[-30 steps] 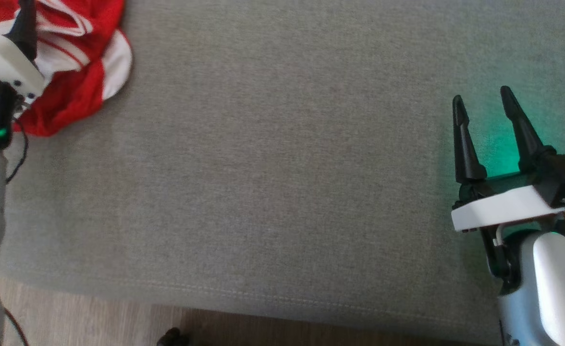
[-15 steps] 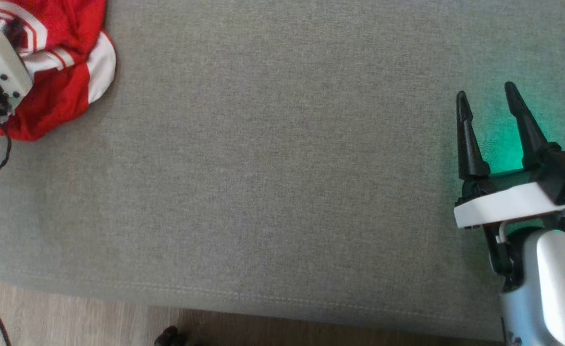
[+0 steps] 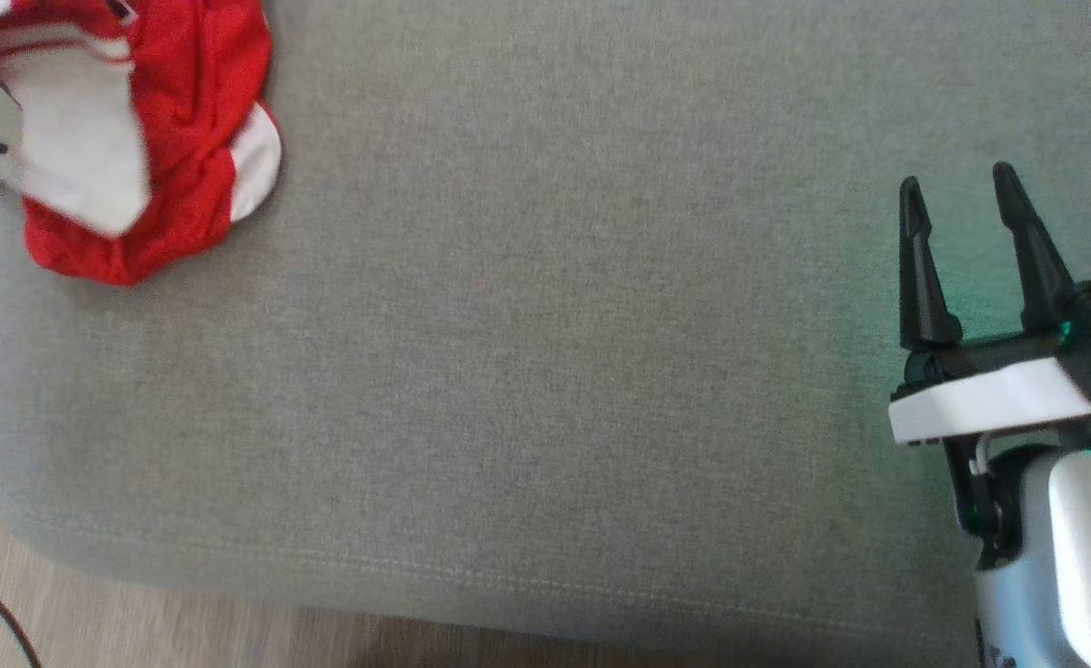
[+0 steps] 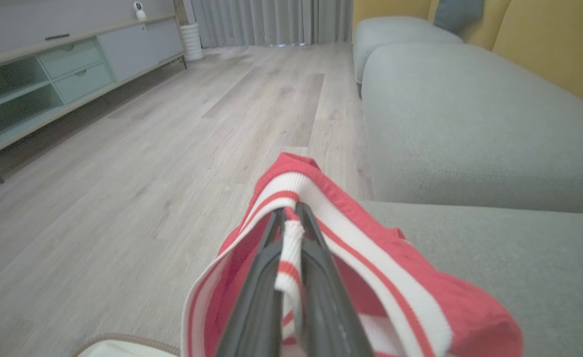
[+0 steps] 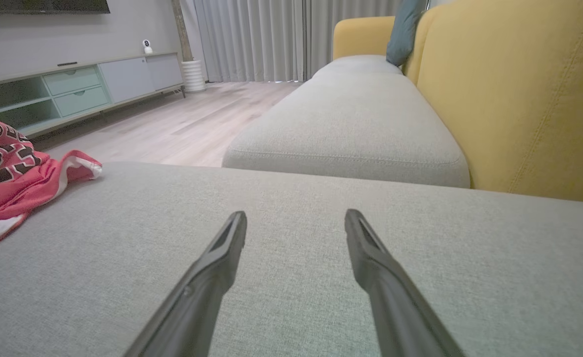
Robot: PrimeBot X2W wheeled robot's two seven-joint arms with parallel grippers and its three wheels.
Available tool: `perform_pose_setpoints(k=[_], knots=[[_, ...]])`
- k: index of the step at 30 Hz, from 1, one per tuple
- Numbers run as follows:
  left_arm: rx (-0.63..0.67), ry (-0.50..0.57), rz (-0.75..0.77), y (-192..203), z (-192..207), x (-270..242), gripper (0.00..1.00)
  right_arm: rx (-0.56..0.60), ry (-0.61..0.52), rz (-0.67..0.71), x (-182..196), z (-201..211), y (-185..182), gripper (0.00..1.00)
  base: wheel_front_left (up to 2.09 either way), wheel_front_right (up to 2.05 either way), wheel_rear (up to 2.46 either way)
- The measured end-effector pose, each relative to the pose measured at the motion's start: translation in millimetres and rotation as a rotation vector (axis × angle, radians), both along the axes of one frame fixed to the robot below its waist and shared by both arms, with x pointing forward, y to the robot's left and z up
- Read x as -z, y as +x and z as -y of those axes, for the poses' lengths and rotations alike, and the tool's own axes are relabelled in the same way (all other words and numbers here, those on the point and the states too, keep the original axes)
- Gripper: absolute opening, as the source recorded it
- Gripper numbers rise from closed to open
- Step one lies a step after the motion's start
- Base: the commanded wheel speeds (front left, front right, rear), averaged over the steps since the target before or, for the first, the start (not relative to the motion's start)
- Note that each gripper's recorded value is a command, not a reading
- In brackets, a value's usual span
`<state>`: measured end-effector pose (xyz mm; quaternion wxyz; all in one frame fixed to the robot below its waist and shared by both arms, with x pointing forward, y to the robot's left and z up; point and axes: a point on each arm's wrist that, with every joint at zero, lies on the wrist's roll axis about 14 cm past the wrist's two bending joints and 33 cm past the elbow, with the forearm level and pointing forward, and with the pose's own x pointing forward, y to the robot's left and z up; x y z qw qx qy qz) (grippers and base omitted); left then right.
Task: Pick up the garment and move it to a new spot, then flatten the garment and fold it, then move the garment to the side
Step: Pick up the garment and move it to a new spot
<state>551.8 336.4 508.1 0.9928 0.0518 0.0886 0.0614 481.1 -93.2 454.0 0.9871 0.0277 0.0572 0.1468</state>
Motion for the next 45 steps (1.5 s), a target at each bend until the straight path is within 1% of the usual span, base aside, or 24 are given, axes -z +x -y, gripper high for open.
perform_pose_setpoints(k=[7, 8, 12, 17, 20, 26, 32, 36, 39, 42, 45], knots=[[0.042, 0.025, 0.211, -14.2, 19.0, -69.4, 0.00, 0.011, 0.013, 0.055, -31.2, 5.5, -20.8, 1.00, 0.00, 0.00, 0.00], [0.042, 0.025, 0.211, -14.2, 19.0, -69.4, 0.00, 0.011, 0.013, 0.055, -31.2, 5.5, -20.8, 1.00, 0.00, 0.00, 0.00], [0.081, 0.029, 0.287, -33.9, 40.6, -89.1, 0.00, 0.021, 0.020, 0.089, -49.3, 10.3, -34.7, 1.00, 0.00, 0.00, 0.00], [0.148, 0.018, 0.365, -62.8, 75.7, -102.4, 0.00, 0.044, 0.030, 0.106, -62.1, 20.8, -57.0, 1.00, 0.00, 0.00, 0.00], [0.179, -0.004, 0.376, -80.1, 99.8, -99.6, 0.00, 0.072, 0.031, 0.113, -67.2, 31.5, -68.0, 1.00, 0.00, 0.00, 0.00], [0.291, -0.118, 0.320, -111.2, 162.9, -78.1, 0.00, 0.131, 0.021, 0.130, -75.6, 52.7, -84.5, 1.00, 0.00, 0.00, 0.00], [0.520, -0.256, 0.277, -127.7, 255.3, -70.7, 0.00, 0.192, 0.010, 0.143, -81.6, 74.1, -92.0, 1.00, 0.00, 0.00, 0.00], [0.706, -0.345, 0.195, -140.5, 321.5, -51.9, 0.00, 0.228, 0.003, 0.124, -75.0, 86.1, -92.5, 1.00, 0.00, 0.00, 0.00], [0.823, -0.386, 0.174, -141.9, 360.4, -48.6, 0.00, 0.254, 0.003, 0.103, -67.5, 94.8, -91.7, 1.00, 0.00, 0.00, 0.00], [0.905, -0.386, 0.194, -130.8, 389.6, -54.4, 0.00, 0.275, 0.005, 0.095, -62.8, 101.8, -87.6, 1.00, 0.00, 0.00, 0.00], [0.983, -0.411, 0.216, -121.7, 420.1, -62.0, 0.00, 0.294, 0.003, 0.101, -61.7, 108.6, -81.4, 1.00, 0.00, 0.00, 0.00]])
